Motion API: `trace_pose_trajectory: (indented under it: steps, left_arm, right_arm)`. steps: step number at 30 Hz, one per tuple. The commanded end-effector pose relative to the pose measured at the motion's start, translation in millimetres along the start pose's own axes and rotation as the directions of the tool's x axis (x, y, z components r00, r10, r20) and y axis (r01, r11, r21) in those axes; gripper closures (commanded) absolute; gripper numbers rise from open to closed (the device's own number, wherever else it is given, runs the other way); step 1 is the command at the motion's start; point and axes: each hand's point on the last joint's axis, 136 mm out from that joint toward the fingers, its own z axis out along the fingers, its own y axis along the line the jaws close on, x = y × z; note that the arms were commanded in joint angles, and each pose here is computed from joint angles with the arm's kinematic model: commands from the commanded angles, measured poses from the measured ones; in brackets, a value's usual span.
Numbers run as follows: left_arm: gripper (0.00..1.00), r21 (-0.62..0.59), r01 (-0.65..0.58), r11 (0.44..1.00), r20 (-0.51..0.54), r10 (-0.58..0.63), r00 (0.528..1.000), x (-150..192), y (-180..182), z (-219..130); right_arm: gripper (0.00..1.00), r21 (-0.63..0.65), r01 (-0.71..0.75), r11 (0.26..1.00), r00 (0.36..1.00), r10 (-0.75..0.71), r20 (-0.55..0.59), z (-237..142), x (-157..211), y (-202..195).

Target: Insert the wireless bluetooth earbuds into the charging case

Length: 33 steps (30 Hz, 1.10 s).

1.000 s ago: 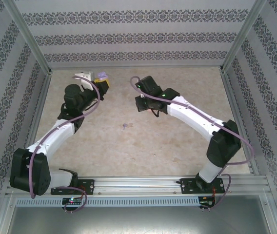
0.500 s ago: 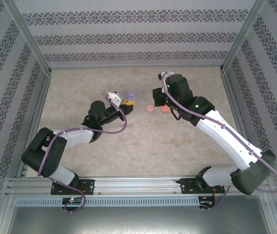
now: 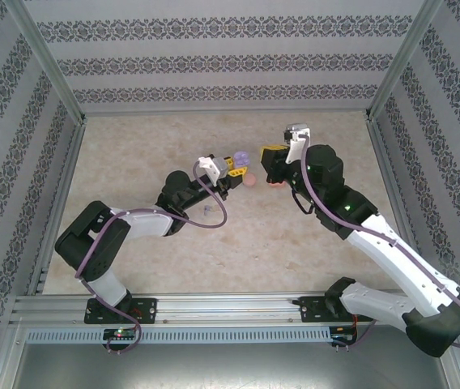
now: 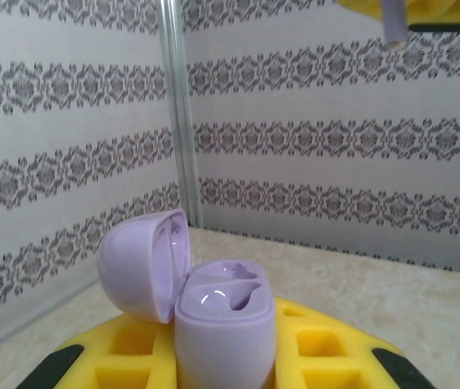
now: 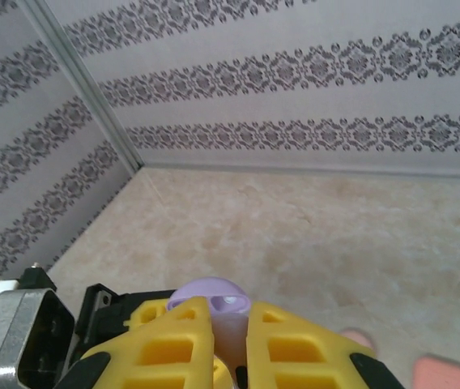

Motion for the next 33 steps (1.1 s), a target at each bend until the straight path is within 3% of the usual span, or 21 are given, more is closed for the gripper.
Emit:
trace_pose_trajectory:
  steps: [1, 16, 33]
  left_arm:
    - [1.0, 0.042, -0.06, 0.997, 0.134, 0.054, 0.99, -39.4, -12.6, 7.6]
    - [1.0, 0.114, -0.077, 0.991, 0.16, 0.058, 0.985, -60.5, -29.3, 11.7]
    - [1.0, 0.181, -0.091, 0.979, 0.16, 0.062, 0.985, -70.8, -43.6, 1.5]
  right_arm:
    - [0.86, -0.09, -0.03, 0.995, 0.996, 0.038, 0.083, -6.4, -20.5, 15.5]
    - [0.87, -0.269, -0.059, 0.961, 0.998, 0.062, 0.002, 6.0, -2.8, 45.7]
    - [0.89, -0.256, -0.051, 0.965, 0.999, 0.05, -0.012, 6.6, 10.9, 36.2]
